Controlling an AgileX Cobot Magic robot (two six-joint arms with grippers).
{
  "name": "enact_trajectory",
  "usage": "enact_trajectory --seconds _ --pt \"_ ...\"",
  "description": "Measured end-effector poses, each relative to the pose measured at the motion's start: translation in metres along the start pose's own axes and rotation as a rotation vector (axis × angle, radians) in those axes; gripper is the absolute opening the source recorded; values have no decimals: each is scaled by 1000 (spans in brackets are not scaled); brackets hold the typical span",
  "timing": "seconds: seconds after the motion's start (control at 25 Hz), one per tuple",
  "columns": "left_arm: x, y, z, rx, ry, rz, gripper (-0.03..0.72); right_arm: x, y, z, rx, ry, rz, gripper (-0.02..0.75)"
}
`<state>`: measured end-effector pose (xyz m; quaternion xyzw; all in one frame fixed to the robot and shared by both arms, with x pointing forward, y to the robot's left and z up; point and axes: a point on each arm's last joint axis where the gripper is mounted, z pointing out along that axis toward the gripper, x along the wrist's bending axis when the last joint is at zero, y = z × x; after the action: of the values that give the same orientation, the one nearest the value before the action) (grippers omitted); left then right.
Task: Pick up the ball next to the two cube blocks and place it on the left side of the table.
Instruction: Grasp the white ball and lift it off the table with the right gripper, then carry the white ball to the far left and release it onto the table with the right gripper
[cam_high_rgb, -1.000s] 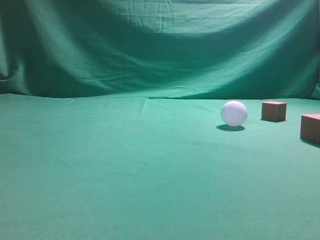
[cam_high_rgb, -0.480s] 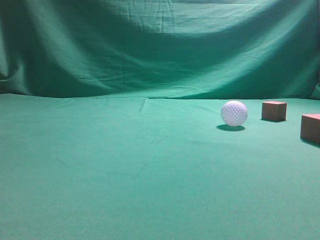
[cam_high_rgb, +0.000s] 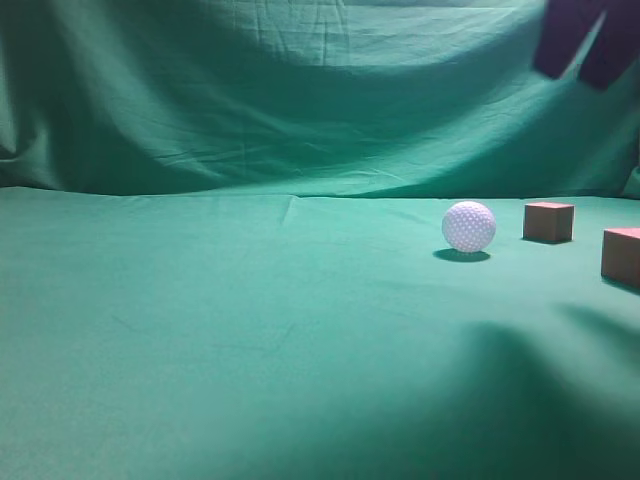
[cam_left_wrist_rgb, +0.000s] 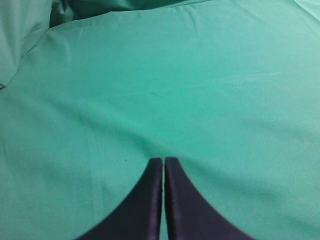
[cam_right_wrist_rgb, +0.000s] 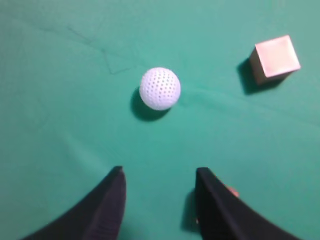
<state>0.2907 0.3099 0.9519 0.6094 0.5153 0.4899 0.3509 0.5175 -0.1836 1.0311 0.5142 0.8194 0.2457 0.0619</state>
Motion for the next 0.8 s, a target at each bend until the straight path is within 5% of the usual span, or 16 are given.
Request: enact_trajectory --seconds 0.2,0.68,0.8 --pt "0 0 0 0 0 0 0 -4 21 41 28 67 -46 562" --pt "0 0 0 0 0 0 0 -23 47 119 90 70 -64 547" --pt "0 0 0 0 0 0 0 -25 46 127 104 73 -68 407"
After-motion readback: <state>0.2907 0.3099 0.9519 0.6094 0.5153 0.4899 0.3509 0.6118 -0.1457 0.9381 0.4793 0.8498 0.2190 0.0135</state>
